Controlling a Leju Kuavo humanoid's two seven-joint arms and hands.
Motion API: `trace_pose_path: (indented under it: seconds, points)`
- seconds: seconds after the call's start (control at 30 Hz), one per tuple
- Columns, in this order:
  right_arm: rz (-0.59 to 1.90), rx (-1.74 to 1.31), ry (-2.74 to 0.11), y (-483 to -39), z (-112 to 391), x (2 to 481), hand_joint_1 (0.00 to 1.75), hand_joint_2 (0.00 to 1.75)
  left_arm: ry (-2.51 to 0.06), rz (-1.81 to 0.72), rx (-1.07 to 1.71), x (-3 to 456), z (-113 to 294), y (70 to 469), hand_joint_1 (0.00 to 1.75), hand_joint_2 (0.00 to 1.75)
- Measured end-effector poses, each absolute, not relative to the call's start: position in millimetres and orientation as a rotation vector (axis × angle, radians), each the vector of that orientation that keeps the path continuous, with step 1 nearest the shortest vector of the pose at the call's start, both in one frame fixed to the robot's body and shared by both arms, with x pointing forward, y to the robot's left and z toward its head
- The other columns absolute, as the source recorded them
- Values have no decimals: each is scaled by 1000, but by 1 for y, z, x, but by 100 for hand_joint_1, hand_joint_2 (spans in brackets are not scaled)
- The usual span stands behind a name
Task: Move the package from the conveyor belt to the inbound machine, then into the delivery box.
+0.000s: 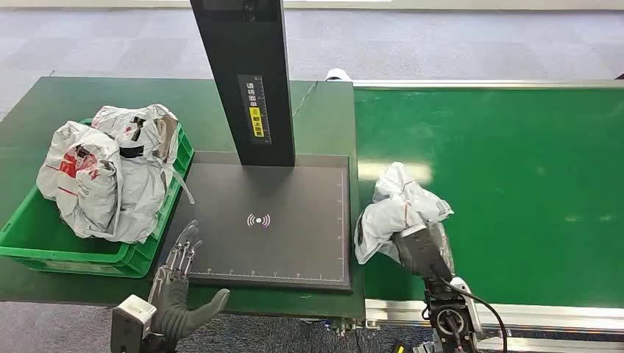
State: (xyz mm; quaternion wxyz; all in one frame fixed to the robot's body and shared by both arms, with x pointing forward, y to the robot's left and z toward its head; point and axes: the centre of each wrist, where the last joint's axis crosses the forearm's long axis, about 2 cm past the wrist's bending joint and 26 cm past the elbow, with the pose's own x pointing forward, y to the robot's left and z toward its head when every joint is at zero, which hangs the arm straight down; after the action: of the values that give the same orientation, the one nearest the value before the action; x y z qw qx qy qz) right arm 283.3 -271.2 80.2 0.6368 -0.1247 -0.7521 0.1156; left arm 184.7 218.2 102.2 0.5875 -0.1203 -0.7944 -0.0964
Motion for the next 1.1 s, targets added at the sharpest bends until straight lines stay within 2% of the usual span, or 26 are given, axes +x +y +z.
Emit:
trace_pose_path:
  seconds: [0.37,0.53,0.73,0.9,1.0,1.1]
  points:
    - [-146,-251,-1981,-276,111,278,155,175,-1866,-213,-271,188,103,217,0,175]
    - [-230,-199,-2071,-274,122,275,145,175,-1870,-207,-267,189,104,217,0,175]
    - [-109,-63,-2076,-260,125,274,171,175,-1869,-204,-278,190,102,217,0,175]
    - [132,92,-2012,-238,123,275,170,175,-1872,-215,-306,194,101,216,0,175]
    - [378,211,-1925,-210,115,276,170,175,-1877,-230,-331,198,102,215,0,175]
    - [517,285,-1868,-186,105,273,170,175,-1876,-237,-347,201,102,214,0,175]
